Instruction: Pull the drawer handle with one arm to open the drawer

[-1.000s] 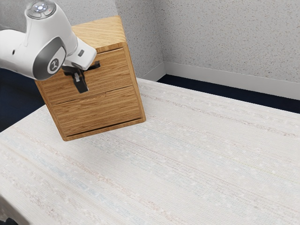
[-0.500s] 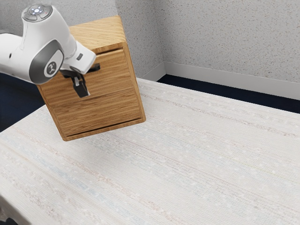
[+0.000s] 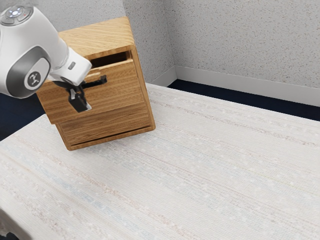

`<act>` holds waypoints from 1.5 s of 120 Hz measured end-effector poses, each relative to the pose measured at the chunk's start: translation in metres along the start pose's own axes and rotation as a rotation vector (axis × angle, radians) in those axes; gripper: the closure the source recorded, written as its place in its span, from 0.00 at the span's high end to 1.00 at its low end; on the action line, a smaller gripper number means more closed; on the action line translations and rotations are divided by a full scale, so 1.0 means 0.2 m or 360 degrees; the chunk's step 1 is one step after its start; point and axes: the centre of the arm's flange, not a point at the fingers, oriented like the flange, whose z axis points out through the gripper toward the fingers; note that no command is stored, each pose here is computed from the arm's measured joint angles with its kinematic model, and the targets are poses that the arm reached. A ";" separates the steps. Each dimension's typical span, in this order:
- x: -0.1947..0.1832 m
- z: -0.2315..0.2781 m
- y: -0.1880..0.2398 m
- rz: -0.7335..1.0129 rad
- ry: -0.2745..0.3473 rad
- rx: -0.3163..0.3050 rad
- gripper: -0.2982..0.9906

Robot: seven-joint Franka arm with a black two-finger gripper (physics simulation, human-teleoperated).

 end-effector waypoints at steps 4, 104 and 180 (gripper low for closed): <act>0.01 -0.01 0.02 0.0011 0.0009 -0.0007 0.75; -0.06 -0.17 0.38 0.0156 0.0152 -0.0130 0.76; -0.17 -0.31 0.52 0.0227 0.0202 -0.0144 0.74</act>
